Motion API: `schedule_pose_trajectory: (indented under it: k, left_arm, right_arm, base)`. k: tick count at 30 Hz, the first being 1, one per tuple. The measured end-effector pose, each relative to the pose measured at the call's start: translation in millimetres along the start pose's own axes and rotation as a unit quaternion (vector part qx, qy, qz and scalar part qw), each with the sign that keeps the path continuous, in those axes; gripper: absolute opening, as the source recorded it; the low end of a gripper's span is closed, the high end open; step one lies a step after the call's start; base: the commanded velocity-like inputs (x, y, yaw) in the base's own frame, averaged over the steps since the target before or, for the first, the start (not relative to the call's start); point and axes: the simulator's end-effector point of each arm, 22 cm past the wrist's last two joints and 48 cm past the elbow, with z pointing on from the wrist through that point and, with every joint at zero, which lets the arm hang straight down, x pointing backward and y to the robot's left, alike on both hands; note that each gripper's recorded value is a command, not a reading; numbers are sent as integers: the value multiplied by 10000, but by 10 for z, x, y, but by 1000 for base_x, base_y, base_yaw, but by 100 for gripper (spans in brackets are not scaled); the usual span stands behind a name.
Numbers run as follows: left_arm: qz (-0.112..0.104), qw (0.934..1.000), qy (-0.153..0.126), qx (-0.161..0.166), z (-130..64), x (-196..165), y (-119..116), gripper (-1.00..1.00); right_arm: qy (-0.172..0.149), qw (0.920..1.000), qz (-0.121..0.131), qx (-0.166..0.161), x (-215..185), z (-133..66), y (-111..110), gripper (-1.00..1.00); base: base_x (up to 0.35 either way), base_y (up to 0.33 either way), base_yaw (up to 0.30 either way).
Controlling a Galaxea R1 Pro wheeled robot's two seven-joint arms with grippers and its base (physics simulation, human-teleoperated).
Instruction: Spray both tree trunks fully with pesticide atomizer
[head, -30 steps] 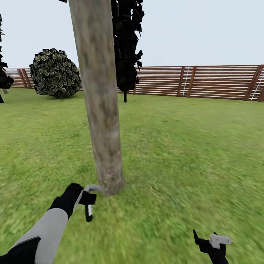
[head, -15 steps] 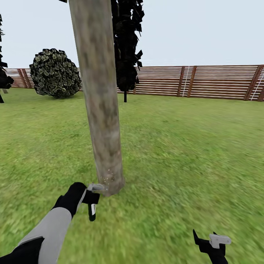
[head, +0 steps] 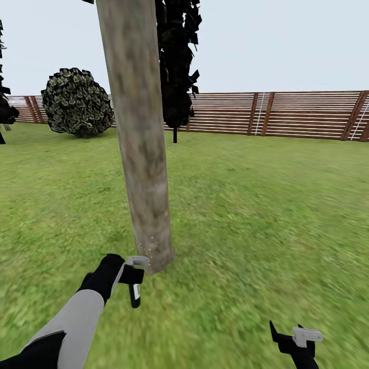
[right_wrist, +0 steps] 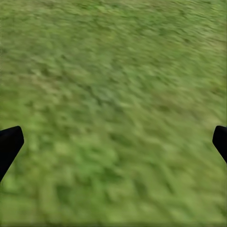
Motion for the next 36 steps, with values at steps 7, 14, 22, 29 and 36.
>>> schedule_pose_trajectory:
  k: [7,14,22,29,36]
  left_arm:
    - [-52,9997,-8,-234,-84,10,422,-100]
    - [-182,9998,16,87,-223,-53,566,-100]
    - [431,9977,380,367,-115,-33,-257,-100]
    - [384,9985,376,78,-195,-53,162,-100]
    - [275,9993,239,-52,-338,-198,323,-100]
  right_arm:
    - [7,10000,1,-4,6,-1,4,100]
    - [7,10000,2,-3,6,-2,3,100]
    - [7,10000,2,-2,6,-2,2,100]
    - [4,10000,1,-5,3,-1,4,100]
    - [1,10000,0,-3,1,0,2,100]
  base:
    - [0,0,0]
    - [0,0,0]
    - [0,0,0]
    - [0,0,0]
    - [-17,0,0]
